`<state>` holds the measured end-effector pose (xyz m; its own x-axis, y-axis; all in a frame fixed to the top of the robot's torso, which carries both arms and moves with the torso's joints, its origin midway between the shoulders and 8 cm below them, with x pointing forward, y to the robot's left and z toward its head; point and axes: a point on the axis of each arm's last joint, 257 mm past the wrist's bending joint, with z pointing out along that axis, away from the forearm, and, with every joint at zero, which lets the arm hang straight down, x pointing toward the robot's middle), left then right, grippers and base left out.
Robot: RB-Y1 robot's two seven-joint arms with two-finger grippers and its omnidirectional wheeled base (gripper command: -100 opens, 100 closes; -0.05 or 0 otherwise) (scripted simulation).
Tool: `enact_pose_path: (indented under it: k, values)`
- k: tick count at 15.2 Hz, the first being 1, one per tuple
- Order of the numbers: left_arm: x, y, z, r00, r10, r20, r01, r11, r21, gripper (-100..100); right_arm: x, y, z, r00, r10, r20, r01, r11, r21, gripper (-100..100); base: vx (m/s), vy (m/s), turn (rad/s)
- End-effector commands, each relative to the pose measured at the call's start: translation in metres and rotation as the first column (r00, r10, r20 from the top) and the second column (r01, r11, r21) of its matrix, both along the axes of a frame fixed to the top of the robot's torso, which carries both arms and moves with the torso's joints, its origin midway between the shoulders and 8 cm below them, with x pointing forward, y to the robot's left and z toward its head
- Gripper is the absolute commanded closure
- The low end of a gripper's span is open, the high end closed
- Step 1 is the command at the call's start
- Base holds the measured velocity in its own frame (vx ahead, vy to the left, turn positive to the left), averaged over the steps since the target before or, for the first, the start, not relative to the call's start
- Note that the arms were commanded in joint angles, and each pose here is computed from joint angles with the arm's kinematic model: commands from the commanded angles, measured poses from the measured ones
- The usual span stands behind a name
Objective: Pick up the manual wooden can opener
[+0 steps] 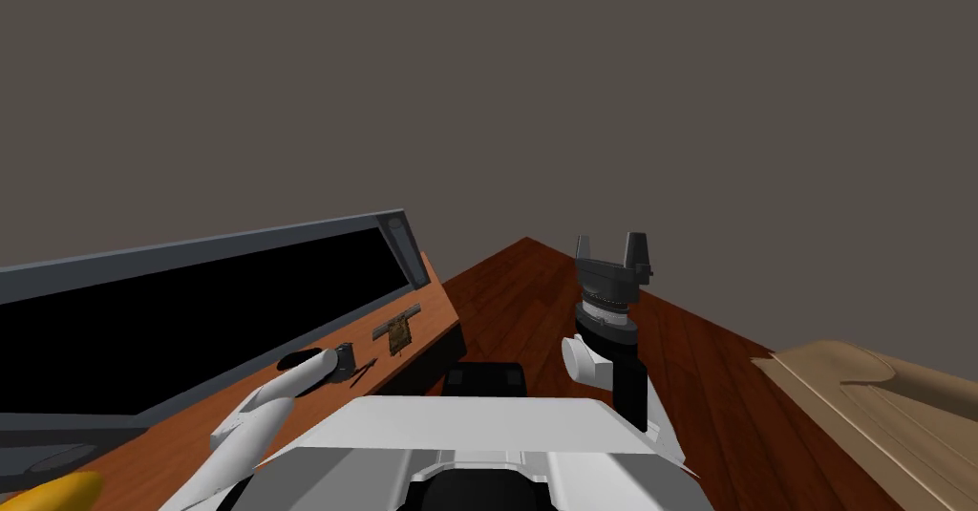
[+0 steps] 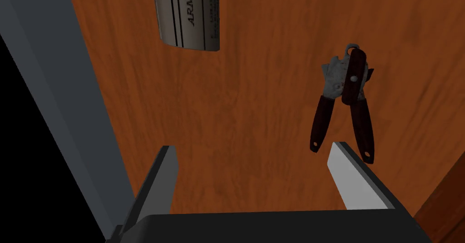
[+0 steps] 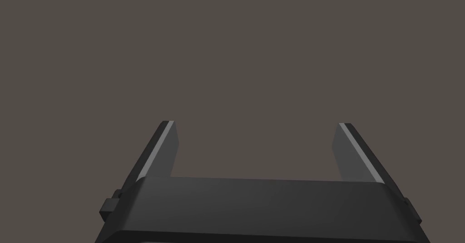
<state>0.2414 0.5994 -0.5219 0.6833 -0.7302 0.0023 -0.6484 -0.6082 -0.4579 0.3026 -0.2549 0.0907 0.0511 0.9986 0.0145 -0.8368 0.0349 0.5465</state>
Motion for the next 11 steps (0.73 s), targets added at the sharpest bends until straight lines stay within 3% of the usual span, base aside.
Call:
enact_pose_path:
  k: [1, 6, 9, 10, 11]
  values:
    - [-0.015, -0.005, -0.011, 0.999, 0.034, -0.041, -0.036, 0.998, -0.05, -100, 0.0, 0.0, 0.0, 1.0, 0.0, 0.0, 0.0, 1.0, 0.0, 0, -0.017, 0.021, -0.104]
    - [-0.04, -0.014, -0.026, 0.99, 0.086, -0.109, -0.1, 0.986, -0.131, -100, 0.0, 0.0, 0.0, 1.0, 0.0, 0.0, 0.0, 1.0, 0.0, 0, -0.023, 0.029, -0.143]
    - [-0.057, -0.024, -0.035, 0.98, 0.121, -0.159, -0.151, 0.969, -0.196, -100, 0.0, 0.0, 0.0, 1.0, 0.0, 0.0, 0.0, 1.0, 0.0, 0, -0.02, 0.025, -0.108]
    - [-0.058, -0.024, -0.035, 0.98, 0.121, -0.161, -0.152, 0.968, -0.197, -100, 0.0, 0.0, 0.0, 1.0, 0.0, 0.0, 0.0, 1.0, 0.0, 0, -0.016, 0.021, -0.093]
    - [-0.065, -0.03, -0.039, 0.974, 0.135, -0.182, -0.175, 0.958, -0.226, -100, 0.0, 0.0, 0.0, 1.0, 0.0, 0.0, 0.0, 1.0, 0.0, 0, -0.019, 0.024, -0.098]
